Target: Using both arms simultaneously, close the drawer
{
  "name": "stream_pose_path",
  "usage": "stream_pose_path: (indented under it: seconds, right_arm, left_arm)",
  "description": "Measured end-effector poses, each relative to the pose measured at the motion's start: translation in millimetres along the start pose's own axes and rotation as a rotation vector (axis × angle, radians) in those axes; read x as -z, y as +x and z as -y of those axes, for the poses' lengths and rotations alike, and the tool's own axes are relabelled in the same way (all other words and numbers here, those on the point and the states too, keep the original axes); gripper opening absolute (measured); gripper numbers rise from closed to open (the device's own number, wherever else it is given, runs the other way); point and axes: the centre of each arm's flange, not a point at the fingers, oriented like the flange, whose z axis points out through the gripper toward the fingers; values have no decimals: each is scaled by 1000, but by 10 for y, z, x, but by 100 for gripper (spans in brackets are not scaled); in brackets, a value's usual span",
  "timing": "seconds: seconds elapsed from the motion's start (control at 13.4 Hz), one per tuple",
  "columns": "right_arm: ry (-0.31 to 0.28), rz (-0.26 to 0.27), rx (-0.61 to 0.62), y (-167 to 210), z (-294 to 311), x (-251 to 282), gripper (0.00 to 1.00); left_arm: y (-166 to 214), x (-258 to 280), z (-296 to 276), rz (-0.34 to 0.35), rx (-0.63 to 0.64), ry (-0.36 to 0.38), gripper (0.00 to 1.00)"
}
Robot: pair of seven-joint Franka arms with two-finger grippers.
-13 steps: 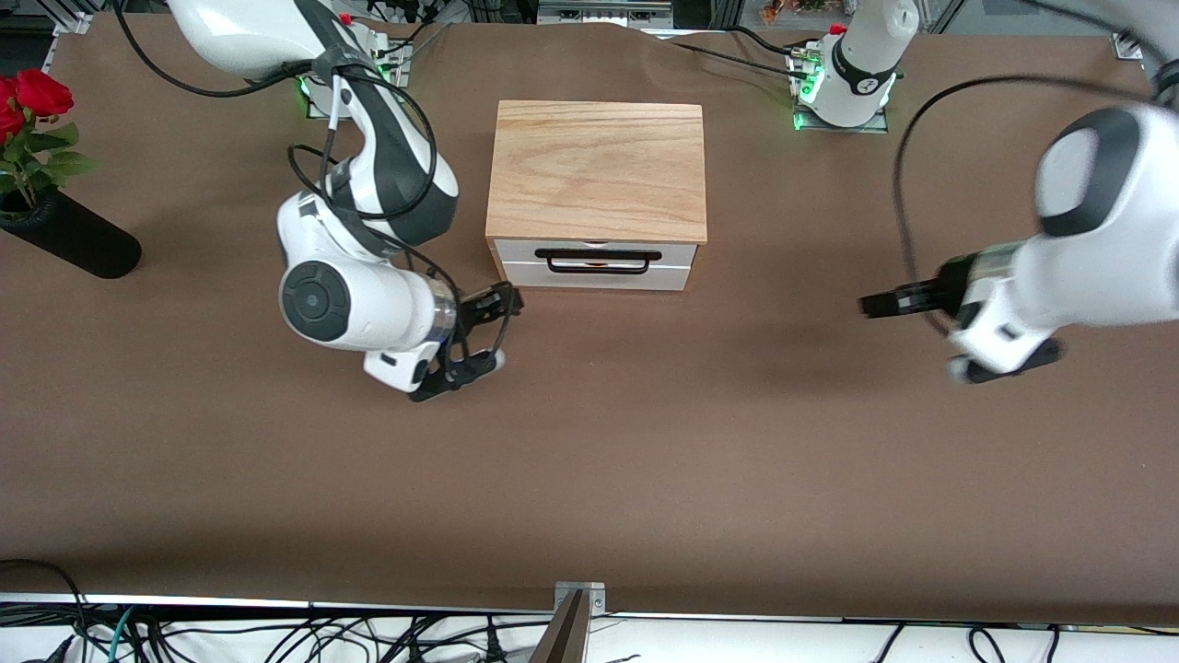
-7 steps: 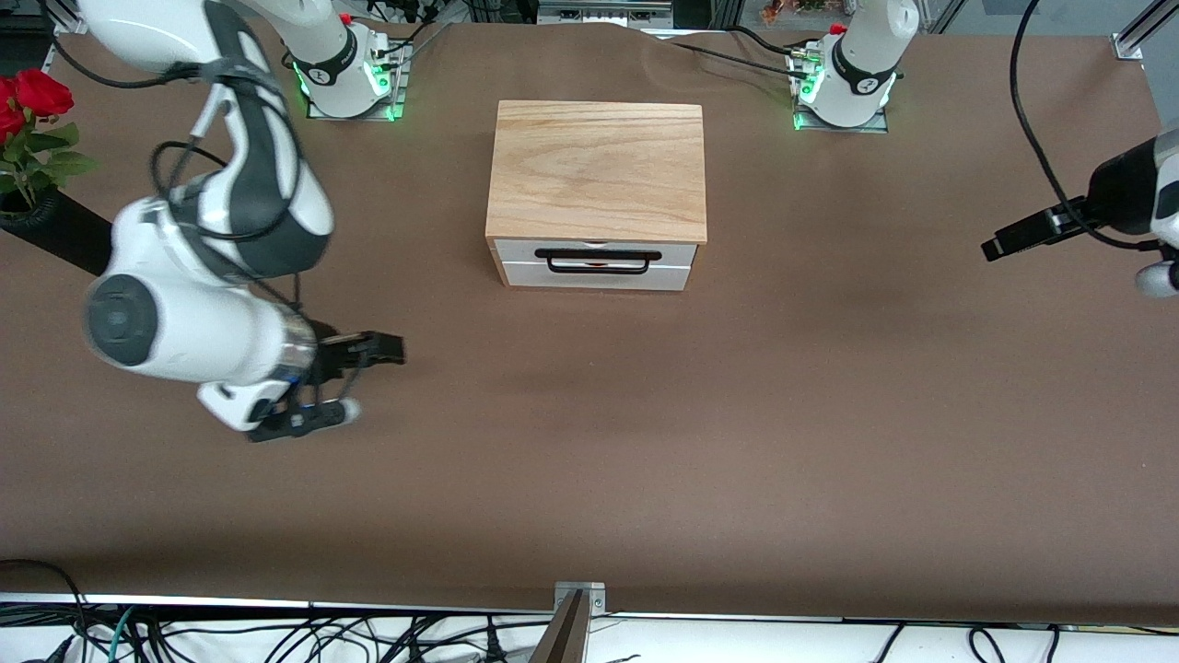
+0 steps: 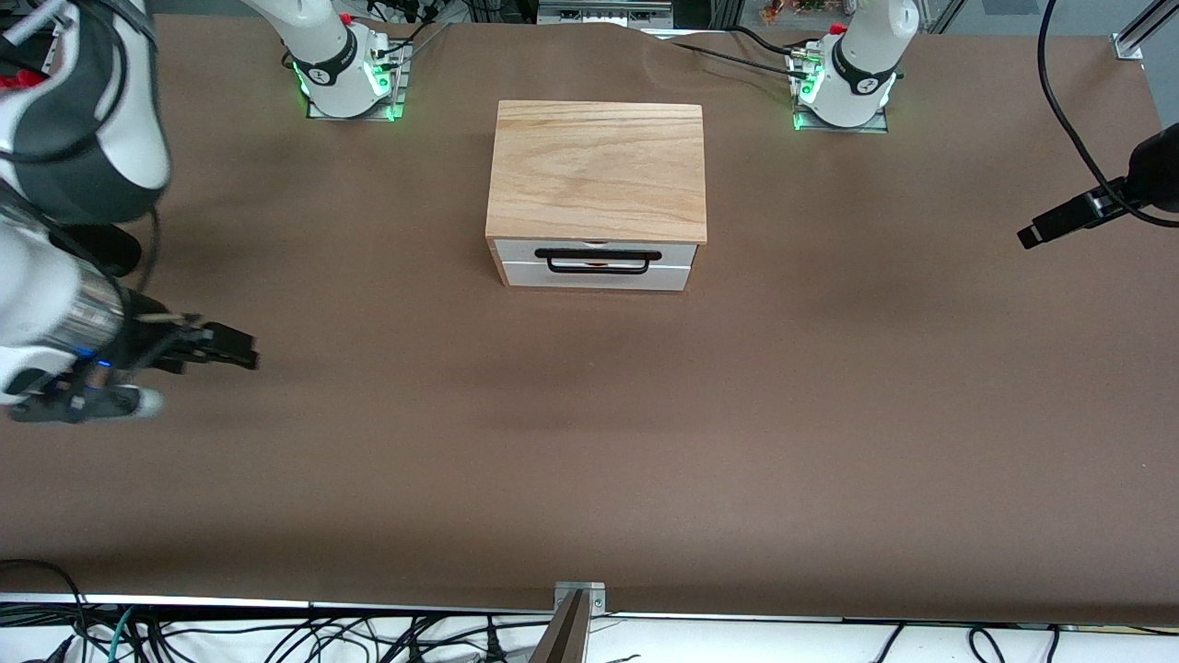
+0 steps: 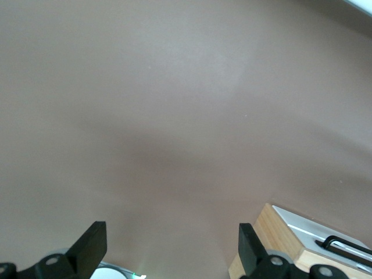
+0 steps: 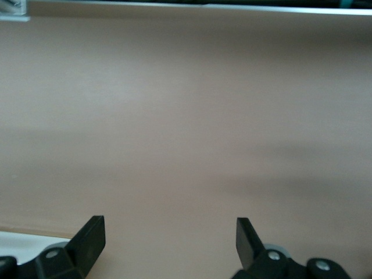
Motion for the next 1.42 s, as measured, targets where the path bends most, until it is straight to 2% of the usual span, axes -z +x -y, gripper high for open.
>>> stream_pose_path:
  seconds: [0.45,0.9,1.42]
  right_arm:
    - [-28,-21,-72,-405,-552,453,100]
    - [-46,-16,-29,-705,-374,604,100]
    - [-47,8,-36,-730,-432,499,100]
  left_arm:
    - [-82,-229,137,49,21,24,100]
    - [-81,-232,159,50,25,23,100]
    - [-65,-119,375,31,54,11,100]
